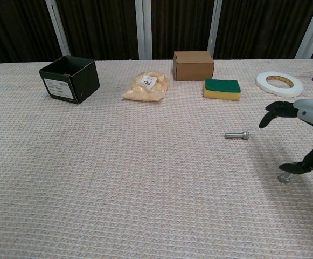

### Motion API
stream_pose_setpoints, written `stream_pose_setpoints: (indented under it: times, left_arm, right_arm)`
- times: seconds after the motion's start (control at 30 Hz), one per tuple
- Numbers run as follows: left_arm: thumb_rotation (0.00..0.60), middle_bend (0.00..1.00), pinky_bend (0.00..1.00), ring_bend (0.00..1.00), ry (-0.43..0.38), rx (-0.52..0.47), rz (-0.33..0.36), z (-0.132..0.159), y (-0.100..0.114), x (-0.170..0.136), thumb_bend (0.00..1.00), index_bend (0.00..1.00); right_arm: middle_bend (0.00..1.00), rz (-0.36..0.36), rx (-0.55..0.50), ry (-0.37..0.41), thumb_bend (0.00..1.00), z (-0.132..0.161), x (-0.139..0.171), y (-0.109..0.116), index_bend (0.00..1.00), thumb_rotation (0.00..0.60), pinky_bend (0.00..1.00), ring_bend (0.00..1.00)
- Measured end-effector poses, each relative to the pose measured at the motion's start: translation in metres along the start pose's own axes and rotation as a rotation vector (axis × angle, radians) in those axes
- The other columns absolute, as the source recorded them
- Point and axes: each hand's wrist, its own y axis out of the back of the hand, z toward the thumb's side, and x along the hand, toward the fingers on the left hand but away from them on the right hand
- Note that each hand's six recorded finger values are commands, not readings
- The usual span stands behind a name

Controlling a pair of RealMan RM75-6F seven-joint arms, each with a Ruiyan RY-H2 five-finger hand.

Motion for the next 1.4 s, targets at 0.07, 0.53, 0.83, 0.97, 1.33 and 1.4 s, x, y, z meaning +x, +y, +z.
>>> stream_pose_setpoints:
  times: [0.07, 0.53, 0.83, 0.97, 1.33, 1.4]
  left_arm:
    - [0.600, 0.04, 0.15, 0.00, 0.002, -0.002, 0.001, -0.001, 0.000, 0.000, 0.12, 0.05]
    - [0.600, 0.04, 0.15, 0.00, 0.007, -0.002, -0.003, -0.002, 0.000, 0.002, 0.12, 0.05]
    - [0.600, 0.04, 0.15, 0.00, 0.008, -0.004, -0.003, -0.002, 0.000, 0.003, 0.12, 0.05]
    - [0.600, 0.04, 0.15, 0.00, 0.007, -0.002, -0.005, -0.002, 0.000, 0.003, 0.12, 0.05]
    - [0.600, 0.04, 0.15, 0.00, 0.008, 0.001, -0.007, -0.001, -0.001, 0.004, 0.12, 0.05]
    - [0.600, 0.04, 0.15, 0.00, 0.009, 0.000, -0.007, -0.001, -0.001, 0.004, 0.12, 0.05]
  right_arm:
    - [0.03, -0.003, 0.006, -0.010, 0.24, 0.006, -0.004, 0.001, 0.23, 0.600, 0.02, 0.04]
    - [0.03, 0.011, 0.012, -0.064, 0.24, 0.051, -0.032, -0.011, 0.23, 0.600, 0.02, 0.04]
    - [0.03, 0.006, 0.038, -0.096, 0.24, 0.060, -0.052, -0.017, 0.23, 0.600, 0.01, 0.04]
    - [0.03, -0.004, 0.030, -0.115, 0.24, 0.059, -0.060, -0.019, 0.24, 0.600, 0.01, 0.04]
    - [0.03, -0.034, -0.010, -0.123, 0.24, 0.061, -0.071, -0.020, 0.39, 0.600, 0.01, 0.06]
    - [0.03, -0.044, -0.024, -0.129, 0.24, 0.059, -0.073, -0.020, 0.40, 0.600, 0.01, 0.06]
